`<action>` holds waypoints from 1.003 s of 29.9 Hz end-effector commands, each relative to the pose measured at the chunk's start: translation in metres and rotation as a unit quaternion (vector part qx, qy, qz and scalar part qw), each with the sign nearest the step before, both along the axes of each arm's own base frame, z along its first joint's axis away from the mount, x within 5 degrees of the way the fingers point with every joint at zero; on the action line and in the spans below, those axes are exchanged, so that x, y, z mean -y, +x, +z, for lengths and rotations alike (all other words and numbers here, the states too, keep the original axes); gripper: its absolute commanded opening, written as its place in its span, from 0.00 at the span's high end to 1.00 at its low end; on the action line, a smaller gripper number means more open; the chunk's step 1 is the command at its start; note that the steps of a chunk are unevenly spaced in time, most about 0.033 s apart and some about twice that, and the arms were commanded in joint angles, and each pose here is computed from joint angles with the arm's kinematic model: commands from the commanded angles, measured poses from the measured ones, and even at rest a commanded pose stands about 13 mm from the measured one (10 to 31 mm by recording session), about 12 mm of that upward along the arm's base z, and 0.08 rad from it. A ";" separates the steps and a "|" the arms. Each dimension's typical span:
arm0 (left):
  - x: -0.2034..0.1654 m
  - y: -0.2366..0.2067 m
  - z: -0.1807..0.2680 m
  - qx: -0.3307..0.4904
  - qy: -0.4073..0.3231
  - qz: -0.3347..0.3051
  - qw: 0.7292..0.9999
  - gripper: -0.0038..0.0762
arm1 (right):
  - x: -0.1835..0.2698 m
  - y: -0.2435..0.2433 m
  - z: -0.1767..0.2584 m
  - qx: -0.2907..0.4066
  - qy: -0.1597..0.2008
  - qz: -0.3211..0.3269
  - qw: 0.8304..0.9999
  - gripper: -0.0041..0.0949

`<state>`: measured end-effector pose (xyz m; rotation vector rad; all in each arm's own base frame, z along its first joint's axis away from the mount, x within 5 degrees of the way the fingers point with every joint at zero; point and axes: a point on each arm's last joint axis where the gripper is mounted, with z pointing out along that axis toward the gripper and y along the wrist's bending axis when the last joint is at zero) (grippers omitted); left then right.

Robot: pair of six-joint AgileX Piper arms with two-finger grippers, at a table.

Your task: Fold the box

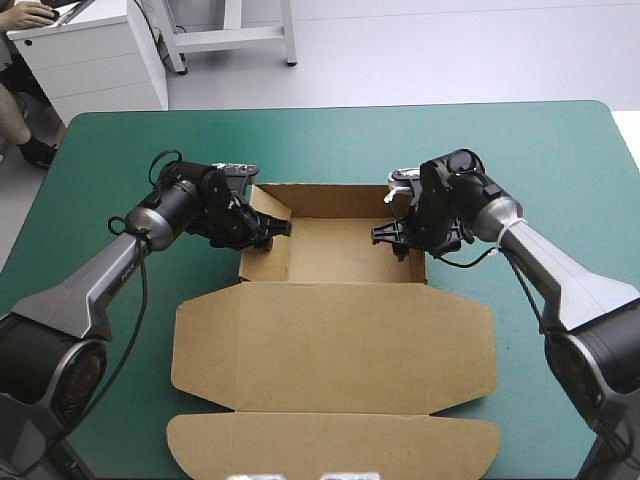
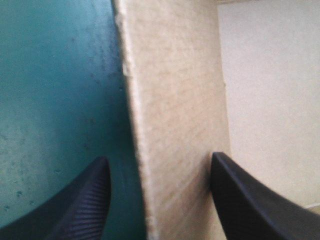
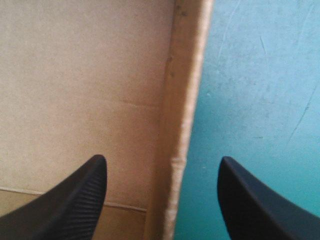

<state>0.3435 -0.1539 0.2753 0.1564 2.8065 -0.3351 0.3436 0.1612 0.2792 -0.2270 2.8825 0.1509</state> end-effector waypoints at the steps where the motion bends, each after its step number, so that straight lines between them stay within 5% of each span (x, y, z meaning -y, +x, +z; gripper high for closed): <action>1: 0.001 -0.004 0.027 0.041 -0.021 -0.002 0.999 0.36 | 0.002 0.000 0.025 0.051 0.023 -0.004 0.998 0.25; 11: 0.000 0.002 0.085 0.095 -0.025 -0.009 0.995 0.41 | 0.002 0.008 0.071 0.112 0.035 -0.006 0.993 0.25; 19: -0.007 -0.011 0.149 0.133 -0.010 -0.045 0.990 0.96 | 0.009 -0.007 0.115 0.131 0.040 -0.005 0.991 0.26; 30: -0.030 -0.077 0.205 0.202 -0.055 -0.048 0.977 0.96 | 0.023 -0.041 0.129 0.135 0.054 -0.019 0.989 0.26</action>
